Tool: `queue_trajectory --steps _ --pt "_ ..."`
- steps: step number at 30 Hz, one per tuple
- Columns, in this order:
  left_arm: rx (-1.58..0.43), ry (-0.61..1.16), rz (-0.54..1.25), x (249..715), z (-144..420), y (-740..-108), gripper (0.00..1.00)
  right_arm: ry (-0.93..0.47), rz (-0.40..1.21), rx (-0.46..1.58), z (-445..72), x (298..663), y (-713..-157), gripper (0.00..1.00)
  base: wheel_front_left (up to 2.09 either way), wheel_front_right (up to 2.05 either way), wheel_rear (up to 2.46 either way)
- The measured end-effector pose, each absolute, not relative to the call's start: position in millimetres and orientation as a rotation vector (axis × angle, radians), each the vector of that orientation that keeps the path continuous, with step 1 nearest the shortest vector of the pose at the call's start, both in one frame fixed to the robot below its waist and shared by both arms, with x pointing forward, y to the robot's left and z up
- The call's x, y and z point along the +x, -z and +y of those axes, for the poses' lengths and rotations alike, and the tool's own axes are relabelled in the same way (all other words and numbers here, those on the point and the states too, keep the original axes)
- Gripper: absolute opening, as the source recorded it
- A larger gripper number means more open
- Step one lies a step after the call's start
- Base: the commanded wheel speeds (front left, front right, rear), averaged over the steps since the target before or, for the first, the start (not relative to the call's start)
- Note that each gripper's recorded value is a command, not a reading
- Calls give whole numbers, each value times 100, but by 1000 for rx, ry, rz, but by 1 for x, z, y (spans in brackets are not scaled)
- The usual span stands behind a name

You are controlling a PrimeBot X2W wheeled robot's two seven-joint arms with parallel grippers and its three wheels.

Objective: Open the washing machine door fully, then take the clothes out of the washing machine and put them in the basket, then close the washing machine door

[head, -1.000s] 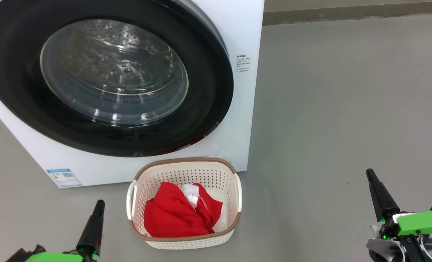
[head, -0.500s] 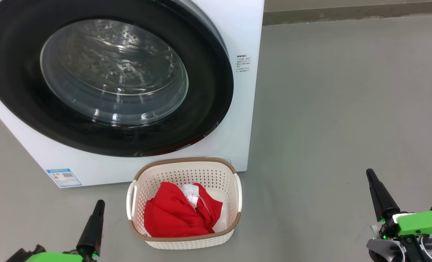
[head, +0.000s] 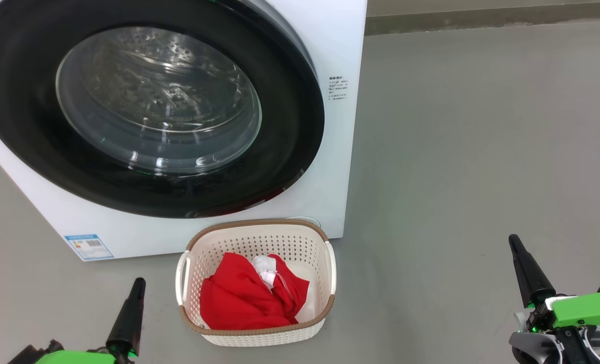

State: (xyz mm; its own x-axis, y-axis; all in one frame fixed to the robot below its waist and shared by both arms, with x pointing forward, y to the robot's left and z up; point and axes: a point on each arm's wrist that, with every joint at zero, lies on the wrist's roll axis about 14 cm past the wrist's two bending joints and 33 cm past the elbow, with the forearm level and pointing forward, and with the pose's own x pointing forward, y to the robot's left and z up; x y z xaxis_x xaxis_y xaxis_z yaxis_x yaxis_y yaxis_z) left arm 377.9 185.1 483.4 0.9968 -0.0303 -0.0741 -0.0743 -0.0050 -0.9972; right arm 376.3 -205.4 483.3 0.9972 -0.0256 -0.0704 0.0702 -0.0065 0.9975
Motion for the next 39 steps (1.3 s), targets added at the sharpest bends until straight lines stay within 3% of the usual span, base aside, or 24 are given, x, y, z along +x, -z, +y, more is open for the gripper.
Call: queue_trajectory --steps 39 --pt "-1576 -35 82 378 185 -483 0 76 35 1576 -205 376 -483 0 0 0 0"
